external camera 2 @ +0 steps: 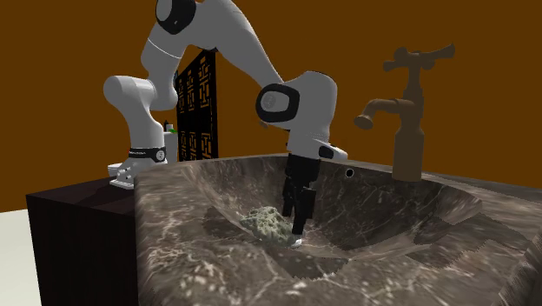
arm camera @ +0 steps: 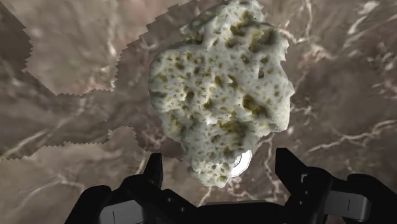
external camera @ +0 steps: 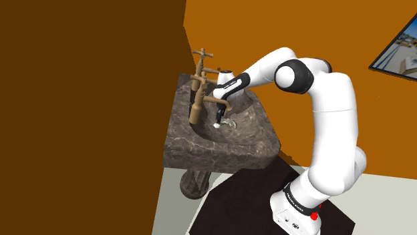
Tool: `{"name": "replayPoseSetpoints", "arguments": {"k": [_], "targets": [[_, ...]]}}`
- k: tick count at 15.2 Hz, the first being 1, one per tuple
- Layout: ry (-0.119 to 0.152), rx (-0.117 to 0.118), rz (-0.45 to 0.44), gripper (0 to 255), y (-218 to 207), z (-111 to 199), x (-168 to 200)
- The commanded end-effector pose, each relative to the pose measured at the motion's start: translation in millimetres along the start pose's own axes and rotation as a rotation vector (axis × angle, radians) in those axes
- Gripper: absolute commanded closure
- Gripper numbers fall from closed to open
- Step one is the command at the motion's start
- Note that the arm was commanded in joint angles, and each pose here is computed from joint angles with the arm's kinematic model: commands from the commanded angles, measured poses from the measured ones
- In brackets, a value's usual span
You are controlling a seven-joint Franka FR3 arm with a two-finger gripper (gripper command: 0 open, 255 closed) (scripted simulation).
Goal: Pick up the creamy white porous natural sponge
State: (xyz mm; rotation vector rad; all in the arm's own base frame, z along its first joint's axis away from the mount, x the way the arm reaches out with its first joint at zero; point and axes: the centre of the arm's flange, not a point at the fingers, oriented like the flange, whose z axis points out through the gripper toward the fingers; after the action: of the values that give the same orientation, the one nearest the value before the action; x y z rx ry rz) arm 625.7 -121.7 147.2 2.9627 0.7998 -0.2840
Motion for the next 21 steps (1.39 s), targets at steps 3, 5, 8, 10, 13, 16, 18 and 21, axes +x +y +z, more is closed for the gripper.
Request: {"name": "replayPoseSetpoints", "arguments": {"k": [3, 5, 8, 10, 13, 16, 18, 21], "targets": [[0.000, 0.000, -0.001, 0, 0.3, 19.4, 3.4], [0.000, 0.000, -0.001, 255, 0.0, 18.6, 3.9], [0.000, 0.000, -0.001, 255, 0.3, 18.7, 4.1], [0.000, 0.000, -0.001, 255, 0.3, 18.4, 4.3], [0.000, 0.000, -0.001, 255, 0.5, 18.2, 4.3], [0.000, 0.000, -0.001, 255, 0.5, 9.0, 1.4], [0.000, 0.000, -0.001, 255, 0.6, -1.3, -0.6], [0.000, 0.000, -0.001, 255, 0.7, -16.9, -3.6]]}}
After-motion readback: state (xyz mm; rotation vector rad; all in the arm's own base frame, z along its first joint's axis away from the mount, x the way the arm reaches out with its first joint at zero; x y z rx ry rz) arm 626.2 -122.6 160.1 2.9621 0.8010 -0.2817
